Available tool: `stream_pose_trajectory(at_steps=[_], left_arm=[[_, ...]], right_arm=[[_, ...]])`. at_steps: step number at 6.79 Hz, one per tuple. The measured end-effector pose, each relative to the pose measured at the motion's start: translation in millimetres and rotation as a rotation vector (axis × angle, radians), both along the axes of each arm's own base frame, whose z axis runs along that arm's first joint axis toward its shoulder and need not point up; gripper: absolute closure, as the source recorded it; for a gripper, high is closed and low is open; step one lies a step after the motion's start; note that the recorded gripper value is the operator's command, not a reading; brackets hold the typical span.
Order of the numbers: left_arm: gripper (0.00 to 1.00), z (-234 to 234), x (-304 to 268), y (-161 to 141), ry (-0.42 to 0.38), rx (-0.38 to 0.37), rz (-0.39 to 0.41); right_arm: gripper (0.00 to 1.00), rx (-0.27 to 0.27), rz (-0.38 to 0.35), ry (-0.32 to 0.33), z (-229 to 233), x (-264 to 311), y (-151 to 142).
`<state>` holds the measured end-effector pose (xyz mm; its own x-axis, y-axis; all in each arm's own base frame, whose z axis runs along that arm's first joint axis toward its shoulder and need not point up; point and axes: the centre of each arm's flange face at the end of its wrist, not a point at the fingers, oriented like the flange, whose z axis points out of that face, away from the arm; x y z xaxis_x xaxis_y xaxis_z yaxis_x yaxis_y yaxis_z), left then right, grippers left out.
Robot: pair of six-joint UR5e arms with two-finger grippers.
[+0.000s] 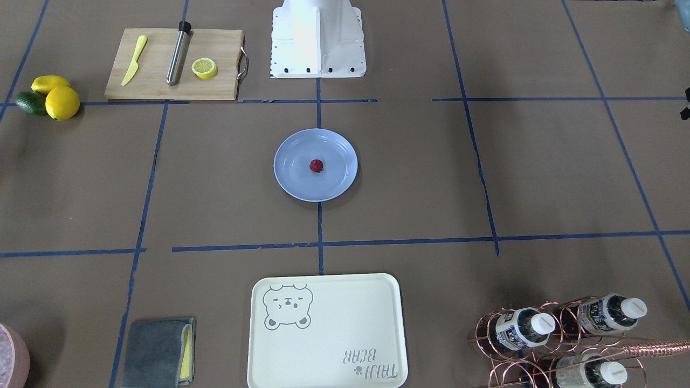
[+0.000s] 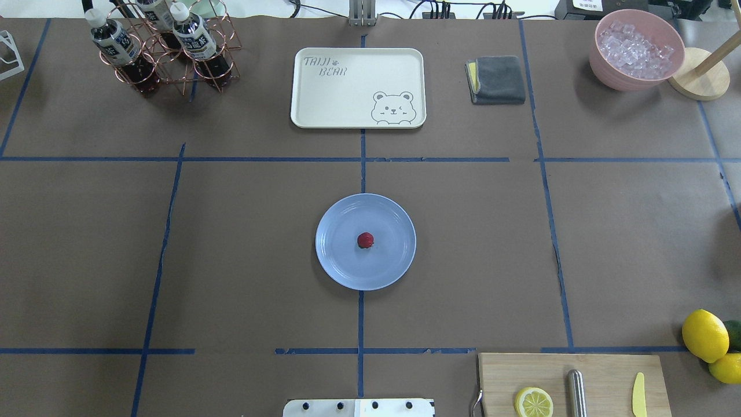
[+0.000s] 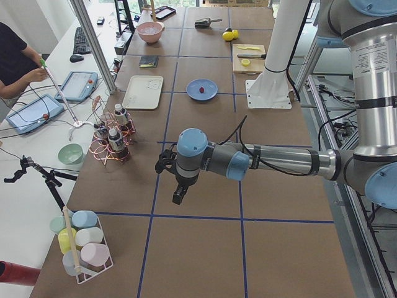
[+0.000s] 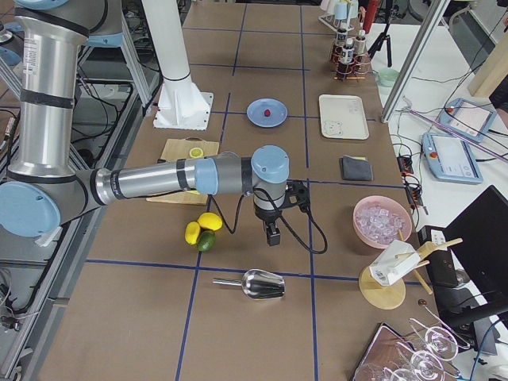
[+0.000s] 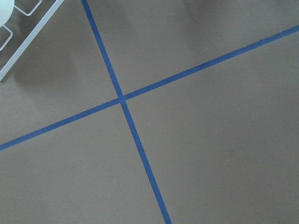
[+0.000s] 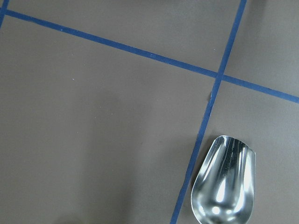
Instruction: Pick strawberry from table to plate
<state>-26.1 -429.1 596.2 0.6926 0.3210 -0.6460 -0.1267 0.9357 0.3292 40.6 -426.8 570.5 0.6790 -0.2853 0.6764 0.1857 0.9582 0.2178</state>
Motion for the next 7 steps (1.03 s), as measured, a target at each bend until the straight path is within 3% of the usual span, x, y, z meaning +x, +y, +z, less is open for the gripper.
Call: stream_pose_trajectory(at_steps=[1,5,7], left_arm=[[0.0,-5,0,0,0.02,-0.014,-0.023],[0.0,-14,2,-7,0.039,0.043,-0.036],[0.0,2,2,0,0.039,-0.007,-0.038]], right_arm=[[0.0,-0.002,-0.001,0.003,2,-1,0],[0.0,0.008,-0.005,0.004,1,-3,-7],[0.0,0.014,-0.004,0.003,5,-3,-13]])
